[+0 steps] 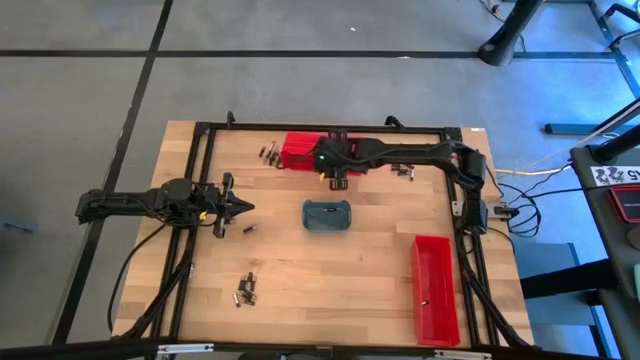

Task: Sort batteries
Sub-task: Adjust the top red bin

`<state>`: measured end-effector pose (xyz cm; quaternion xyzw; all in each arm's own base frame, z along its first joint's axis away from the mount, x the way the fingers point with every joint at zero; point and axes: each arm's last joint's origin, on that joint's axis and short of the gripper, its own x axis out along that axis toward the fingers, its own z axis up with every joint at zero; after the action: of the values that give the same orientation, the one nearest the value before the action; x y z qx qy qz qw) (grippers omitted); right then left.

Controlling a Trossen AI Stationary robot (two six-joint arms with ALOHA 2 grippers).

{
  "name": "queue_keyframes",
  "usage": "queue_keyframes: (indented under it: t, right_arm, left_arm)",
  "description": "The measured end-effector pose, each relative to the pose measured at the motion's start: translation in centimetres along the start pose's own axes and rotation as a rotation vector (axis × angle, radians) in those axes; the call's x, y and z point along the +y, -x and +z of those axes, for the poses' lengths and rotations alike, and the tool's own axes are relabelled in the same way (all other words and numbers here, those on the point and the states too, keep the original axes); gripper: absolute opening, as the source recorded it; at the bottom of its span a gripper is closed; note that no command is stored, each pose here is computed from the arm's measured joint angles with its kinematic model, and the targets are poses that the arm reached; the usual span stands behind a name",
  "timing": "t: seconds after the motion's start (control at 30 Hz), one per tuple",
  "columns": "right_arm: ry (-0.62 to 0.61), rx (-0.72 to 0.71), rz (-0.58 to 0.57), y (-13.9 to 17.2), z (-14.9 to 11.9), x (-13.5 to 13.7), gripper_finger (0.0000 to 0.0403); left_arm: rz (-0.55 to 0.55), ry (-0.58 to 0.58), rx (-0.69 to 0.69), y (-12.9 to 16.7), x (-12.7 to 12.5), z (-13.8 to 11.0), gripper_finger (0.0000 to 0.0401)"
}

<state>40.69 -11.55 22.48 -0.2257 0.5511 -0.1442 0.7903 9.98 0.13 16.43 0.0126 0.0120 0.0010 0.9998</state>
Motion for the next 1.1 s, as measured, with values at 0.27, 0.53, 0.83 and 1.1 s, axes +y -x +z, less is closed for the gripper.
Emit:
queue_keyframes:
  t: [0.27,0.53,0.83,1.1]
  right_arm:
    - [0.0,0.039,-0.104,-1.5,-1.1,-0.2,0.0215]
    - [-0.037,0.054,-0.072,-3.0,-2.0,-1.4,0.0136]
    - [-0.047,0.058,-0.103,-2.7,-1.8,-2.2,0.0008]
    - [-0.03,0.006,0.033,-1.4,-1.1,-3.3,0.0005]
  left_arm:
    - [0.0,0.0,0.001,0.0,0.0,0.0,0.0001]
    - [0.0,0.0,0.0,0.0,0.0,0.0,0.0001]
    - [0.0,0.0,0.0,0.0,0.0,0.0,0.0001]
    - [0.0,0.0,0.0,0.0,0.0,0.0,0.0001]
